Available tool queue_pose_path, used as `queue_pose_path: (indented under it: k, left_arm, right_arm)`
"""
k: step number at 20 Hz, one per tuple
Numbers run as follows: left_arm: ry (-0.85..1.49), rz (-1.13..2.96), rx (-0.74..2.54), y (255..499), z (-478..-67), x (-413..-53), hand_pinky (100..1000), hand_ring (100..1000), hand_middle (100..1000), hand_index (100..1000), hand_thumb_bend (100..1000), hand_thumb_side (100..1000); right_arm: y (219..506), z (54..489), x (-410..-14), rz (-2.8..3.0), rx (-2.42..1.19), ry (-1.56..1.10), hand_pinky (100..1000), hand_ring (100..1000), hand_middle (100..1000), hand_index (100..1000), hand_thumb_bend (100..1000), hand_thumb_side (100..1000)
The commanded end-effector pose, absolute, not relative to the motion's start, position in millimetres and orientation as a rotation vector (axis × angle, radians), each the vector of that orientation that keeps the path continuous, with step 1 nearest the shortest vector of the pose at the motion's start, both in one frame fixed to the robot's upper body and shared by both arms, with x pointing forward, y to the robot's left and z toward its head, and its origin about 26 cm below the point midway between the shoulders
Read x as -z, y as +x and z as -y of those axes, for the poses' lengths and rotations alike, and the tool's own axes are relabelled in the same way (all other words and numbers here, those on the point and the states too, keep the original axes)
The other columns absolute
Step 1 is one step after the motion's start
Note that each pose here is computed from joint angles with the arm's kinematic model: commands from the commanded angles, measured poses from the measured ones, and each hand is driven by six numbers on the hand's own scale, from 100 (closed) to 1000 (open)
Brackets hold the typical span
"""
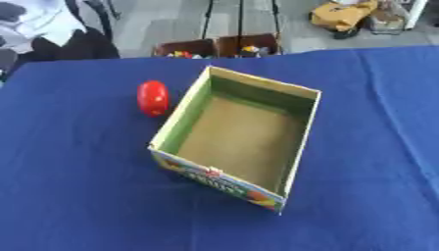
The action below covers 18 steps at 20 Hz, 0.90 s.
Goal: Pick up objects on the table and place them in the box.
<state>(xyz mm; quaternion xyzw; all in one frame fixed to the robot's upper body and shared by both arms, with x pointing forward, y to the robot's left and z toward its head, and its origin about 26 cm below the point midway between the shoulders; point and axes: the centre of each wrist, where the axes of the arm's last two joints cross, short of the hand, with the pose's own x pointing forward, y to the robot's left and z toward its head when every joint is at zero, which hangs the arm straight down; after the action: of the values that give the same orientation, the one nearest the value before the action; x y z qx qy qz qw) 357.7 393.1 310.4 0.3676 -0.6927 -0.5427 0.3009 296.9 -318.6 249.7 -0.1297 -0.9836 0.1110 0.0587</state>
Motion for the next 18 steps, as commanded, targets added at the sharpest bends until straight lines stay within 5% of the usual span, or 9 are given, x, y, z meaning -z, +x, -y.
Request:
queue_pose_path:
  k: [1, 8, 9, 12, 18]
  left_arm:
    - [1.009, 1.76, 1.475, 367, -402, -318, 716, 931, 949, 1000, 257, 865]
    - [1.027, 1.658, 1.487, 390, -408, -309, 729, 936, 957, 1000, 304, 854]
    - [1.022, 1.648, 1.488, 392, -407, -307, 788, 964, 988, 1000, 430, 919]
    - [1.004, 1.595, 1.481, 405, -398, -303, 804, 970, 996, 1000, 544, 975]
    - [1.012, 1.591, 1.505, 425, -376, -297, 833, 994, 1000, 1000, 626, 991]
  right_arm:
    - [296, 316, -258, 3.006, -0.362, -0.367, 740, 810, 656, 813, 100, 829]
    - [297, 312, -258, 3.007, -0.373, -0.331, 741, 813, 655, 814, 100, 832]
    - [297, 311, -258, 3.009, -0.374, -0.324, 744, 815, 654, 815, 100, 834]
    - [298, 308, -259, 3.012, -0.381, -0.303, 745, 817, 653, 815, 100, 837]
    - [299, 304, -259, 3.013, -0.384, -0.275, 749, 821, 651, 817, 100, 844]
